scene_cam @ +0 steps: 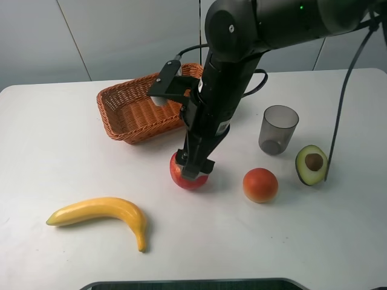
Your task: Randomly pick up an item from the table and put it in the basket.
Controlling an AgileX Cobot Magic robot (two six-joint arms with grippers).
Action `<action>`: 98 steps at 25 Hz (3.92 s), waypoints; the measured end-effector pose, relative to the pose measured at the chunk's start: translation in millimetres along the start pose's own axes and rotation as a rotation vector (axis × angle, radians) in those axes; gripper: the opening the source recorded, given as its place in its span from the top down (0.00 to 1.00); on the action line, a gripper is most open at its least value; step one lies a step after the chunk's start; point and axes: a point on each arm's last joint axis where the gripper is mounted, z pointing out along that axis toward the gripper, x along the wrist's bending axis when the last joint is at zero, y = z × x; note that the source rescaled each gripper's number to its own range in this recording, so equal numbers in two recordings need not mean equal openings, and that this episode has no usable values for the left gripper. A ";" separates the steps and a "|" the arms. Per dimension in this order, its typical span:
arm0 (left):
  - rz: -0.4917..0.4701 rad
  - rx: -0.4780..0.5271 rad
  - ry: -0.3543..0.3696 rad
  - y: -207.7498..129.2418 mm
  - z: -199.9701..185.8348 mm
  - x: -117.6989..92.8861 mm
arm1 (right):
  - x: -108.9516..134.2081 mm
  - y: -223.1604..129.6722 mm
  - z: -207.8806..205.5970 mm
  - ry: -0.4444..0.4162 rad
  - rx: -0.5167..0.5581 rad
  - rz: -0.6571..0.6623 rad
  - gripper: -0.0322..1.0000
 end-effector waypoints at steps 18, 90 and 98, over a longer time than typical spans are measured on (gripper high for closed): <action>0.000 0.000 0.000 0.0 0.0 0.0 | -15.5 8.3 53.5 0.020 0.076 0.027 0.00; 0.003 0.000 0.000 0.0 0.0 0.0 | -108.8 76.2 35.2 -0.313 -0.461 0.363 0.95; 0.001 0.000 0.000 0.0 0.0 0.0 | -108.5 75.6 35.6 -0.310 -0.454 0.368 0.02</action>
